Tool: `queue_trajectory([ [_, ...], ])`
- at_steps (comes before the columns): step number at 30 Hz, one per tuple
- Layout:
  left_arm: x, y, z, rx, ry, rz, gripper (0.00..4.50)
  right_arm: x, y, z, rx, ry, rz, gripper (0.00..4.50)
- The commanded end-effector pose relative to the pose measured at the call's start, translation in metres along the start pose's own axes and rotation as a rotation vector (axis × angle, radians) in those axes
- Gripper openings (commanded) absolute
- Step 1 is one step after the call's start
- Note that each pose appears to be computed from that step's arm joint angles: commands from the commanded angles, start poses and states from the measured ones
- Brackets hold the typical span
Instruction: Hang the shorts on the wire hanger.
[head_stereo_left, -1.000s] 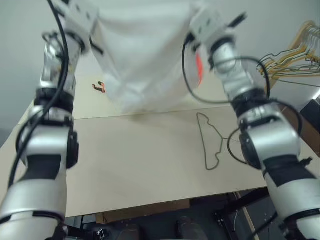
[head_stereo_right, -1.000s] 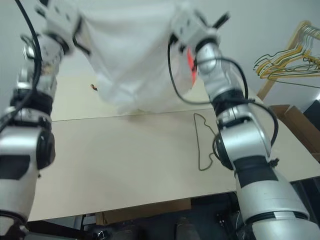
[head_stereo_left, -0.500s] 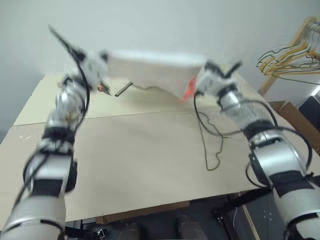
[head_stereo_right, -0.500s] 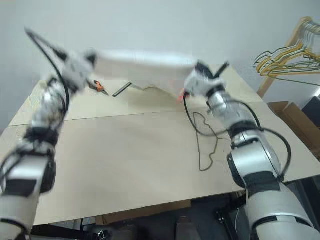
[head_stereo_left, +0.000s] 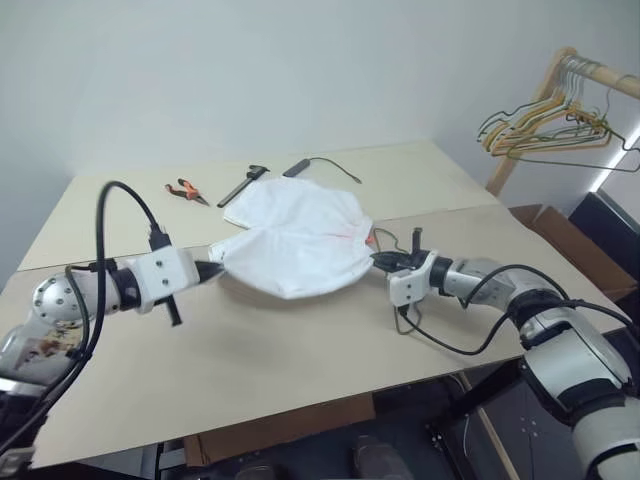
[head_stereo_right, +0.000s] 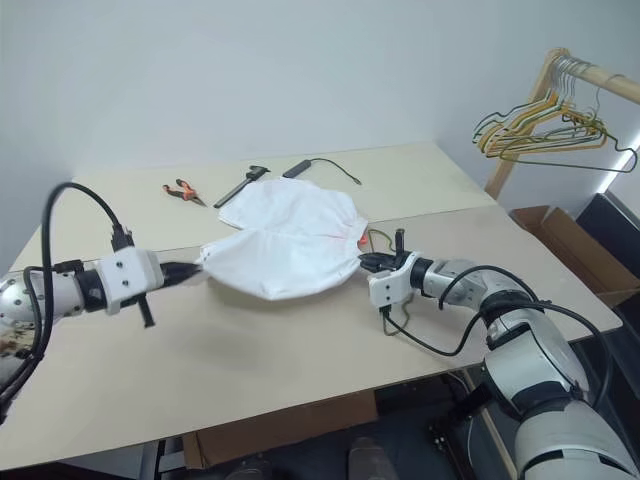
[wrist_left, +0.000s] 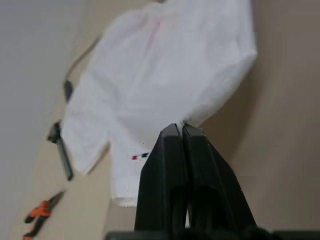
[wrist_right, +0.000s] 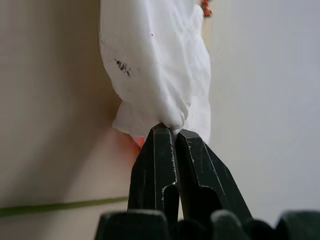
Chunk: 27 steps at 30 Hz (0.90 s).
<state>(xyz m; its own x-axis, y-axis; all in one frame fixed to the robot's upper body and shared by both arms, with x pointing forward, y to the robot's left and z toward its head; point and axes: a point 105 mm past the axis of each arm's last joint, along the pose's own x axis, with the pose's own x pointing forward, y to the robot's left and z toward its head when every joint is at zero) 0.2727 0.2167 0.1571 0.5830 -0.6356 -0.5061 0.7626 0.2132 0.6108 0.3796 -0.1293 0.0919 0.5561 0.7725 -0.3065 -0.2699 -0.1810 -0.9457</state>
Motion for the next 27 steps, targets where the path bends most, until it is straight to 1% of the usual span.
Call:
queue_trajectory([
  [1, -0.015, -0.018, 0.014, 0.030, 0.021, -0.140, 0.00, -0.006, 0.000, 0.001, -0.049, -0.014, 0.022, 0.02],
  [4, -0.023, -0.043, 0.019, 0.023, 0.062, -0.269, 0.00, -0.013, 0.011, 0.002, -0.056, -0.021, 0.055, 0.02],
  [12, -0.033, -0.090, 0.043, -0.067, 0.036, -0.401, 0.00, -0.029, 0.033, 0.014, -0.060, -0.054, 0.106, 0.02],
  [14, -0.035, -0.100, 0.041, -0.099, 0.042, -0.422, 0.00, -0.031, 0.036, 0.018, -0.057, -0.065, 0.110, 0.02],
  [17, -0.034, -0.117, 0.033, -0.149, 0.046, -0.438, 0.00, -0.034, 0.040, 0.024, -0.052, -0.075, 0.116, 0.02],
  [20, -0.033, -0.131, 0.027, -0.164, 0.052, -0.447, 0.00, -0.037, 0.043, 0.027, -0.049, -0.082, 0.125, 0.02],
  [24, -0.032, -0.147, 0.030, -0.165, 0.046, -0.459, 0.00, -0.042, 0.045, 0.034, -0.024, -0.094, 0.138, 0.02],
  [25, -0.032, -0.150, 0.031, -0.164, 0.041, -0.463, 0.00, -0.044, 0.046, 0.037, -0.015, -0.099, 0.143, 0.29],
  [26, -0.031, -0.152, 0.033, -0.162, 0.035, -0.466, 0.23, -0.044, 0.048, 0.039, -0.001, -0.106, 0.149, 0.62],
  [27, -0.031, -0.154, 0.033, -0.162, 0.031, -0.467, 0.48, -0.045, 0.048, 0.042, 0.011, -0.114, 0.150, 0.86],
])
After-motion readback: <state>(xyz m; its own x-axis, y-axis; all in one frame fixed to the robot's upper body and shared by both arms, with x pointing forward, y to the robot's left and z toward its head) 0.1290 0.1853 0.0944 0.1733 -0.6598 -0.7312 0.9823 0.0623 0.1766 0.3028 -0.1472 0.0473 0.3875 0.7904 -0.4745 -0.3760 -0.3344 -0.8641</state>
